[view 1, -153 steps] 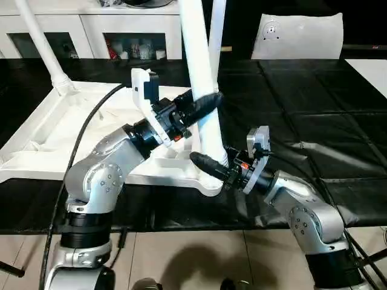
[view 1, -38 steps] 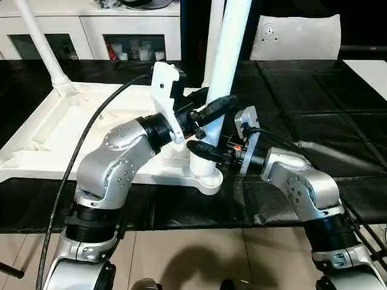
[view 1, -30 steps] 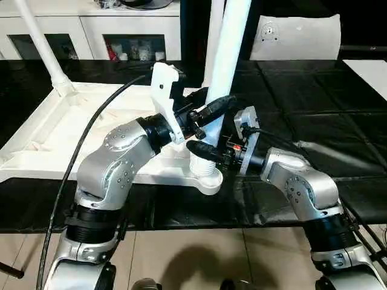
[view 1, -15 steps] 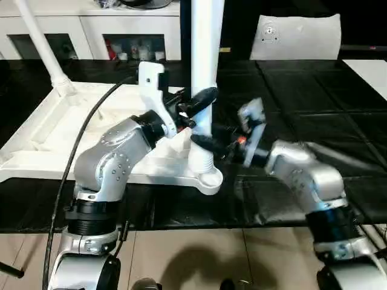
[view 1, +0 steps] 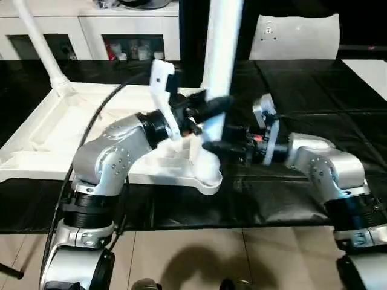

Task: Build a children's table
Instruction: Pick table leg

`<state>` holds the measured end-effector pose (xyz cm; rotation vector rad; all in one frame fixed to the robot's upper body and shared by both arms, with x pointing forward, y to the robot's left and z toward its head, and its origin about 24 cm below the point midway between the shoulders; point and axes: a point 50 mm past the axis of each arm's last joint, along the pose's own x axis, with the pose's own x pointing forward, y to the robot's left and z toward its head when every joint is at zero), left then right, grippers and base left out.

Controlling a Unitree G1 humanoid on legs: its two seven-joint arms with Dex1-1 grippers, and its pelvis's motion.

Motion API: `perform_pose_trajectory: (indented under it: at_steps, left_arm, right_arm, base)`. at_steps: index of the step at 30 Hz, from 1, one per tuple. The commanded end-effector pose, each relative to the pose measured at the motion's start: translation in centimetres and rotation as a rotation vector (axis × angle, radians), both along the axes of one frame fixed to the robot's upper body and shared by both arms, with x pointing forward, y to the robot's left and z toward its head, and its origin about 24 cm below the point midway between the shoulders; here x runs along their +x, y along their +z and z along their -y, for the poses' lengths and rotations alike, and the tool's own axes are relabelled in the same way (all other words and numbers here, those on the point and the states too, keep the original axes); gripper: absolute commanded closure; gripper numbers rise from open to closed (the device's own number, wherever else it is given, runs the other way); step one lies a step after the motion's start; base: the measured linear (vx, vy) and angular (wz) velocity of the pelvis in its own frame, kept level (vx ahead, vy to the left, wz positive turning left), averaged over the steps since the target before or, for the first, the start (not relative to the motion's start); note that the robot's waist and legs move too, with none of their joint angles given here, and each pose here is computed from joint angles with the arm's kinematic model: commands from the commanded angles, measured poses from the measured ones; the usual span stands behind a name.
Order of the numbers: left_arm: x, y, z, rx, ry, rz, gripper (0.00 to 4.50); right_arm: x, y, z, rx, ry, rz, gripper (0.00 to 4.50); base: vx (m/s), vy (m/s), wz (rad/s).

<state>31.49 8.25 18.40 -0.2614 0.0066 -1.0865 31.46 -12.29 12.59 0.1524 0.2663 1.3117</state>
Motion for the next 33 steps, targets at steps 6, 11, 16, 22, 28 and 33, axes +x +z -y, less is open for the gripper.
perform_pose_trajectory:
  at_steps: [6,11,16,22,28,33]
  left_arm:
    - [-0.71,1.34,0.8,0.009,-0.105,0.07,2.67]
    - [-0.97,1.45,1.12,0.017,-0.144,0.088,2.67]
    - [-0.97,1.41,1.17,0.022,-0.148,0.093,2.67]
    - [-0.89,1.37,1.07,0.026,-0.146,0.099,2.67]
    - [-0.9,1.34,1.02,0.029,-0.15,0.1,2.67]
    - [-0.91,1.26,1.06,0.038,-0.149,0.104,2.67]
  right_arm:
    - [0.01,0.38,-0.43,0.006,0.061,-0.014,1.24]
    - [-0.06,0.43,-0.71,0.034,0.081,-0.025,1.24]
    - [-0.09,0.56,-0.83,0.048,0.09,-0.029,1.24]
    - [-0.2,0.54,-0.89,0.059,0.105,-0.035,1.66]
    - [-0.23,0.49,-0.92,0.063,0.106,-0.039,2.16]
    - [-0.36,0.28,-0.94,0.065,0.111,-0.043,2.53]
  base:
    - [0.0,0.0,0.0]
    - [0.0,0.0,0.0]
    - [0.0,0.0,0.0]
    - [0.0,0.0,0.0]
    - [0.0,0.0,0.0]
    - [0.0,0.0,0.0]
